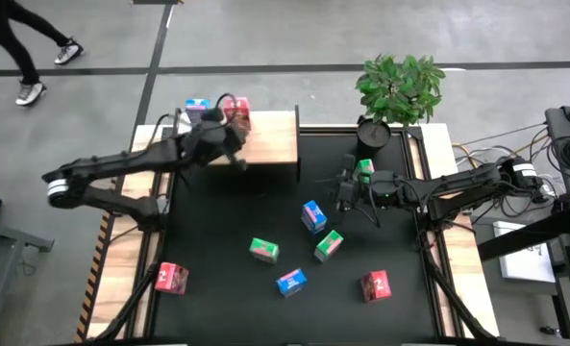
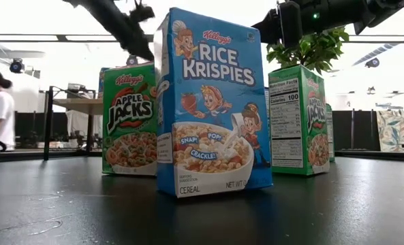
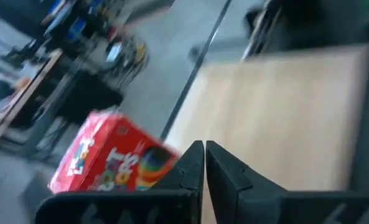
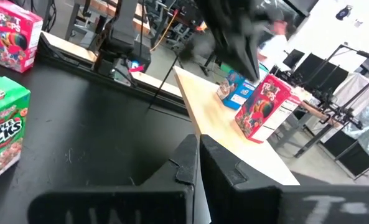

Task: Stack cereal on shelf
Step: Put the top blue cereal box on the shelf aligned with the other blue cereal box

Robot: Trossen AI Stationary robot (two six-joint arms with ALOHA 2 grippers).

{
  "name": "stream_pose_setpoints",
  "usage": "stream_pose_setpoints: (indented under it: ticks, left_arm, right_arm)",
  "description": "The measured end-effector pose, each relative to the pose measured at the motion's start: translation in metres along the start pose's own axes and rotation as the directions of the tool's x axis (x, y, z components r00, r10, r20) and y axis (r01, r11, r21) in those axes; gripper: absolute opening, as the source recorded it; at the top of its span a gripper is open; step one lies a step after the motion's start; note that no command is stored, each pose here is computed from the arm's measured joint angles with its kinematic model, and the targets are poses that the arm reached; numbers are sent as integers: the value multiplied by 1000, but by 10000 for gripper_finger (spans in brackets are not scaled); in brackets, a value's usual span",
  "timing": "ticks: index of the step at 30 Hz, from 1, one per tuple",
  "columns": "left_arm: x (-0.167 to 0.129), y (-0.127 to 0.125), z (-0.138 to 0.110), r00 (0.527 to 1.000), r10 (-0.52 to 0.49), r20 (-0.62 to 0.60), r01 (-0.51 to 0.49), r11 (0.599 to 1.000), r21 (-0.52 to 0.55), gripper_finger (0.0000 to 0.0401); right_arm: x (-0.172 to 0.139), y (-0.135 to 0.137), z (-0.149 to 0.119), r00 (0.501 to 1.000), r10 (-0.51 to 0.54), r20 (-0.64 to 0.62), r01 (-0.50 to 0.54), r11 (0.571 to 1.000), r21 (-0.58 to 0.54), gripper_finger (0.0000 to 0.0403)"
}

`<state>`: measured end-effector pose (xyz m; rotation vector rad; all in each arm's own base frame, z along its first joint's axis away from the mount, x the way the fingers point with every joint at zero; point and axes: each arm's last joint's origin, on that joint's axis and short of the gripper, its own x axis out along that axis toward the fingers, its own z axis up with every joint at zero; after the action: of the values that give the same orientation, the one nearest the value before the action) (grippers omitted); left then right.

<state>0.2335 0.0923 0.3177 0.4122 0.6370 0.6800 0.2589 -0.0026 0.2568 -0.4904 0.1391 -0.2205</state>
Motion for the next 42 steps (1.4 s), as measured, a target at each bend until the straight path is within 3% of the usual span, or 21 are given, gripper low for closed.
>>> stream_pose_setpoints:
  ticks: [7, 12, 19, 25, 33, 39, 42]
  left_arm:
    - [-76, -22, 9, 966, -183, 183, 205, 973, -109, 0]
    - [-105, -33, -1, 939, -230, 257, 261, 960, -96, 0]
    - [-111, -46, -33, 919, -250, 304, 293, 950, -104, 0]
    - [-108, -53, -59, 906, -238, 349, 300, 945, -133, 0]
    - [-115, -45, -75, 884, -207, 418, 296, 942, -160, 0]
    - [-122, -36, -80, 872, -189, 451, 292, 941, -172, 0]
    - [-125, -32, -83, 869, -176, 463, 285, 942, -176, 0]
  right_arm:
    - [0, 0, -1, 1000, 5, -5, -4, 992, 129, 9]
    - [0, 2, -2, 1000, 25, -18, -20, 969, 247, 9]
    - [-1, 7, -6, 995, 81, -55, -51, 909, 413, 9]
    - [-4, 19, 2, 992, 127, -25, -99, 865, 492, 9]
    - [-2, 18, 33, 980, 189, -54, -128, 823, 554, 9]
    - [3, 10, 53, 948, 247, -202, -64, 767, 638, 9]
    - [4, 8, 60, 908, 287, -306, -3, 734, 679, 9]
